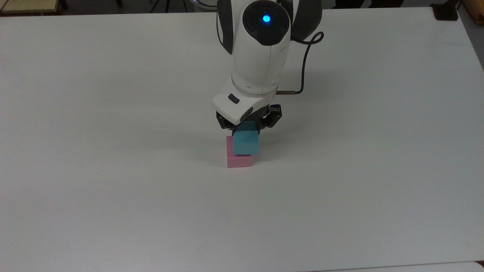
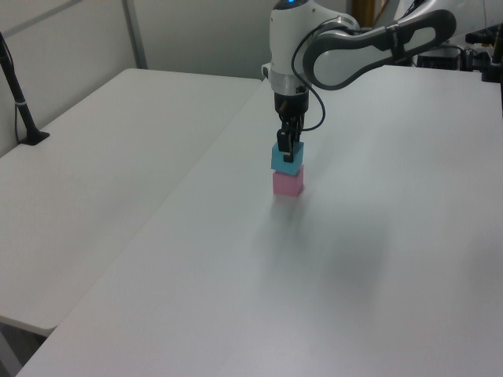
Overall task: Put blue cube on pink cube
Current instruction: 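Open the gripper to release the light-blue cube on the pink cube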
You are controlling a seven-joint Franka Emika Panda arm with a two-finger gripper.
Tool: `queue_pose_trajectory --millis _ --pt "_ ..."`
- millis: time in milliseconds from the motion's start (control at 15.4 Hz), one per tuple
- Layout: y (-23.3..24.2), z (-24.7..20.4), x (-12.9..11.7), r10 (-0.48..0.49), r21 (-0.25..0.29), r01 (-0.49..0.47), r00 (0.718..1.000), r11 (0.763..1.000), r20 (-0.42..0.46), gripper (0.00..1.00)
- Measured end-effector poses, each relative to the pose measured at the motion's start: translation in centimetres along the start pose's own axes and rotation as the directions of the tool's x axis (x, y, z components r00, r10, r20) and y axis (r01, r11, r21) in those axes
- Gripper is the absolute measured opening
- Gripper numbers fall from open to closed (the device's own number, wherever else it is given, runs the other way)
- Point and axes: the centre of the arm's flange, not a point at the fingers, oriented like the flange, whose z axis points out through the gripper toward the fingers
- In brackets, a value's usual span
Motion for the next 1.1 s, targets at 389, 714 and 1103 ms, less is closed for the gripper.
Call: queue_pose_trajectory --millis 389,714,1103 --pt "0.0 1.3 0.0 -0.004 -0.011 0.004 1.000 1.000 0.018 0.56" --pt "0.2 1.7 0.3 -0.002 -0.012 0.002 1.000 1.000 0.007 0.56" --pt "0.8 2.0 0.4 0.032 -0.031 -0.032 0.999 0.999 -0.002 0.94"
